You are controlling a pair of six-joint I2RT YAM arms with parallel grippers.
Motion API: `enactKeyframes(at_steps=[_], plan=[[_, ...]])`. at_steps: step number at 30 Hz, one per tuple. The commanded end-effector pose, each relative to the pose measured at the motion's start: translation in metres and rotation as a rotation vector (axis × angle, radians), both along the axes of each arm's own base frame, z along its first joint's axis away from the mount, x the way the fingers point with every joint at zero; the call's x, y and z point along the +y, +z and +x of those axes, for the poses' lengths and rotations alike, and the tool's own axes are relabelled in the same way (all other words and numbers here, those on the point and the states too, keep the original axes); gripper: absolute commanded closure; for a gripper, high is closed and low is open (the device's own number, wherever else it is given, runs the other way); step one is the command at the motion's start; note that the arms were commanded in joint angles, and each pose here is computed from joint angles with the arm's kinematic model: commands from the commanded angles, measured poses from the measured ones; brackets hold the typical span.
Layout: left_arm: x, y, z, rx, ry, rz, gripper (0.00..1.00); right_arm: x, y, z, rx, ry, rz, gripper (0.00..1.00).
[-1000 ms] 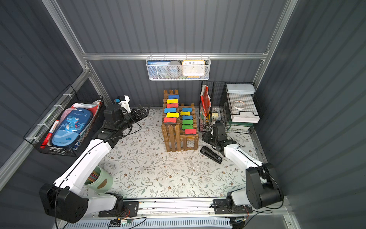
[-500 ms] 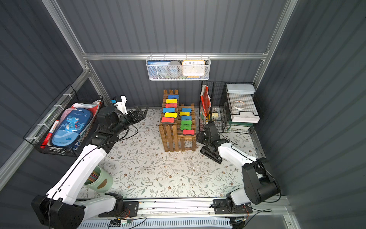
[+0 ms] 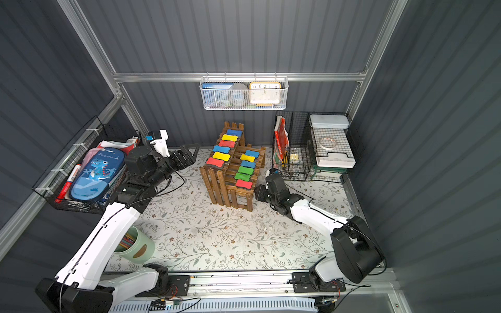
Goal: Remove the whiteboard erasers from the shelf
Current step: Adjust the shelf at the center of the board.
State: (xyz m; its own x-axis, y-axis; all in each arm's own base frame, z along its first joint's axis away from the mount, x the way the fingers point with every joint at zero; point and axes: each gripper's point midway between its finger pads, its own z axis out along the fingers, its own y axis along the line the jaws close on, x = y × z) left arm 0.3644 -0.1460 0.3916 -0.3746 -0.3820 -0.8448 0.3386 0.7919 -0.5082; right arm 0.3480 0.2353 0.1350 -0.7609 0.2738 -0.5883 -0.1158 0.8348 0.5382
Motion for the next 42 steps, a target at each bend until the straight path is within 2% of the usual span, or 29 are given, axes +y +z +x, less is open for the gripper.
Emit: enactKeyframes(at_steps=[1, 13, 17, 21, 26, 31, 37, 42], plan=[[0.007, 0.012, -0.006, -0.032, 0.027, 0.036, 0.01, 0.030, 0.012, -0.001, -0.027, 0.066, 0.042, 0.61], [0.011, 0.013, -0.011, -0.040, 0.038, 0.051, 0.01, 0.092, 0.019, -0.023, -0.030, 0.236, 0.050, 0.59], [0.012, 0.019, -0.016, -0.054, 0.036, 0.049, 0.01, 0.082, 0.037, -0.026, -0.073, 0.234, 0.024, 0.53], [0.014, 0.019, -0.021, -0.066, 0.038, 0.047, 0.01, 0.054, 0.078, -0.019, -0.218, 0.176, -0.040, 0.45], [0.017, 0.017, -0.022, -0.064, 0.056, 0.031, 0.01, 0.001, 0.123, 0.021, -0.344, 0.064, -0.164, 0.35], [0.013, 0.015, -0.023, -0.043, 0.031, 0.037, 0.01, -0.036, 0.139, 0.080, -0.300, 0.024, -0.025, 0.35], [0.005, 0.012, -0.022, -0.030, -0.011, 0.042, 0.01, -0.042, 0.115, 0.137, -0.222, 0.098, -0.084, 0.35], [0.002, 0.013, -0.019, -0.020, -0.025, 0.049, 0.01, -0.046, 0.100, 0.166, -0.202, 0.127, -0.111, 0.35]])
